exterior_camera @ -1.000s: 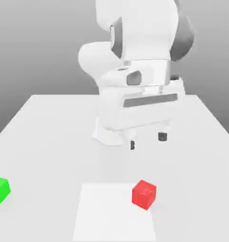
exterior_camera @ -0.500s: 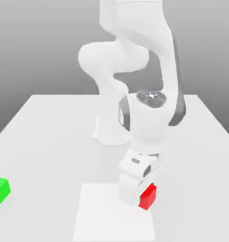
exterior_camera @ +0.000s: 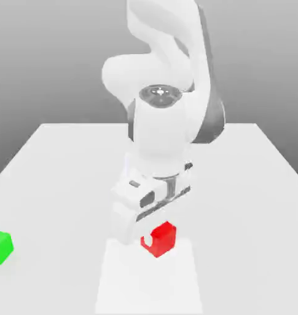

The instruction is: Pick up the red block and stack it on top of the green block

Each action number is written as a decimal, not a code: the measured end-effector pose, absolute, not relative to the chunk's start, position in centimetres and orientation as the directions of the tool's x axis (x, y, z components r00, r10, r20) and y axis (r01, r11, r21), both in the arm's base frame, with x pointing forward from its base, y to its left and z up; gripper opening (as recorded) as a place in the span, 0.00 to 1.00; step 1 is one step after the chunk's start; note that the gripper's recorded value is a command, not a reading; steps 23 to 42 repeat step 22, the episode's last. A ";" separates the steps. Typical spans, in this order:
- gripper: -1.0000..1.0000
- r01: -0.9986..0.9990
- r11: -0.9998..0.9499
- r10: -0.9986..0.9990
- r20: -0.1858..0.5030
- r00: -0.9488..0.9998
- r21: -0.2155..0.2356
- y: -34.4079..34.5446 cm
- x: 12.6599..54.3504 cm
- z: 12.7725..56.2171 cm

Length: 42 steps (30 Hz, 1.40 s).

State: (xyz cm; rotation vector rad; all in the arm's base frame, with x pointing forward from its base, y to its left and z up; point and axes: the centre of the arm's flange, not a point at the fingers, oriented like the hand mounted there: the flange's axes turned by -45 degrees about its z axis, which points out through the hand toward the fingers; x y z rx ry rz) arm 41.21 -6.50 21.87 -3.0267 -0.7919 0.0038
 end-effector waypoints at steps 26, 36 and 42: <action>1.00 -0.225 -0.974 -0.225 0.001 0.974 -0.001 -34.9 34.0 18.6; 1.00 -0.225 -0.974 -0.225 0.001 0.974 -0.001 -34.9 34.0 18.6; 1.00 -0.225 -0.974 -0.225 0.001 0.974 -0.001 -34.9 34.0 18.6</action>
